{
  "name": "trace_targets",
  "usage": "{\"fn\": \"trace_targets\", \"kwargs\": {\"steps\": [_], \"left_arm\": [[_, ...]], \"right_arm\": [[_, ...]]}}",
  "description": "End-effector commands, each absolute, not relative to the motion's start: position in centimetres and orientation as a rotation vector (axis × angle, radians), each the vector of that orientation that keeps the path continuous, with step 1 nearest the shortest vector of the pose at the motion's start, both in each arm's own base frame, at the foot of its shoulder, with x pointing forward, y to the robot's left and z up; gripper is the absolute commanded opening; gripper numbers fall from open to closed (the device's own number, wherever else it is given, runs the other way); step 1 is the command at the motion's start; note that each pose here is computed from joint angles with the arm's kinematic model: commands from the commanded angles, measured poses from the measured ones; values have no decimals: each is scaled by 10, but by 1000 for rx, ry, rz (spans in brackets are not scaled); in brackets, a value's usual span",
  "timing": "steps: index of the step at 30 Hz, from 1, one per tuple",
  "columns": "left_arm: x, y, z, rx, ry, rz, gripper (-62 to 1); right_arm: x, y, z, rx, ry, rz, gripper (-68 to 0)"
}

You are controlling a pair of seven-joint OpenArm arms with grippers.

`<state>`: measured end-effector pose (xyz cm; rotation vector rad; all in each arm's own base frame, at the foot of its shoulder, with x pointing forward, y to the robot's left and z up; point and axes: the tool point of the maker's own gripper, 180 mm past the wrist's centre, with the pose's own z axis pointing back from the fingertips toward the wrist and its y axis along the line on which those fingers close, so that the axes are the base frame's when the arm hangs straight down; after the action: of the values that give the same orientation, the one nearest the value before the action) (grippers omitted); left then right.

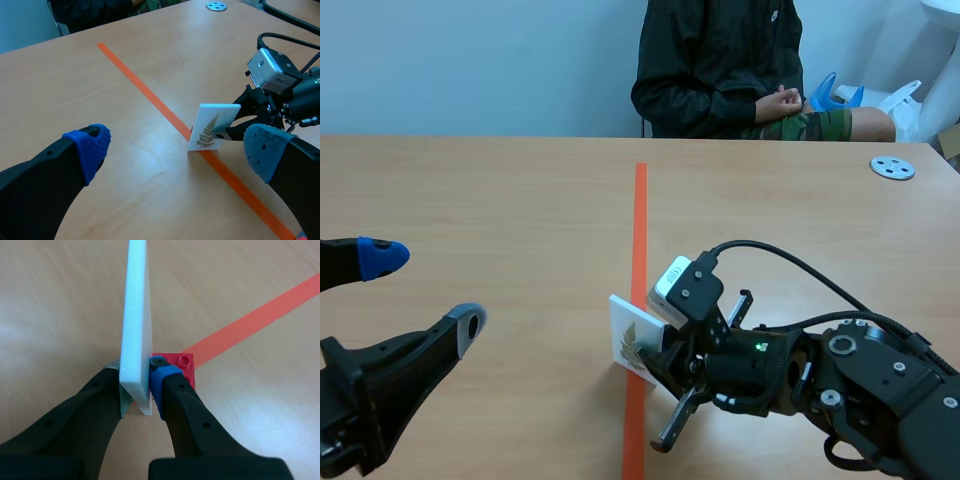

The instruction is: Sort the leaf by its shape. The table is split by an orange tape line. A compound leaf with several leaflets goes to the left side, a simple leaf with one blade goes to the right side. Return to the home posture when a red brick is placed on the table.

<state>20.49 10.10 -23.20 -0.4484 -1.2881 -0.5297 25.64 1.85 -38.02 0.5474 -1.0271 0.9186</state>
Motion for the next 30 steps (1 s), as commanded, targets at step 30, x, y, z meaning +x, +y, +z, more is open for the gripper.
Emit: {"fn": "trace_targets", "kwargs": {"steps": [30], "left_arm": [[207, 97, -222, -462, -1325, -525, -37]], "right_arm": [[399, -207, -283, 67, -1316, 109, -662]]}}
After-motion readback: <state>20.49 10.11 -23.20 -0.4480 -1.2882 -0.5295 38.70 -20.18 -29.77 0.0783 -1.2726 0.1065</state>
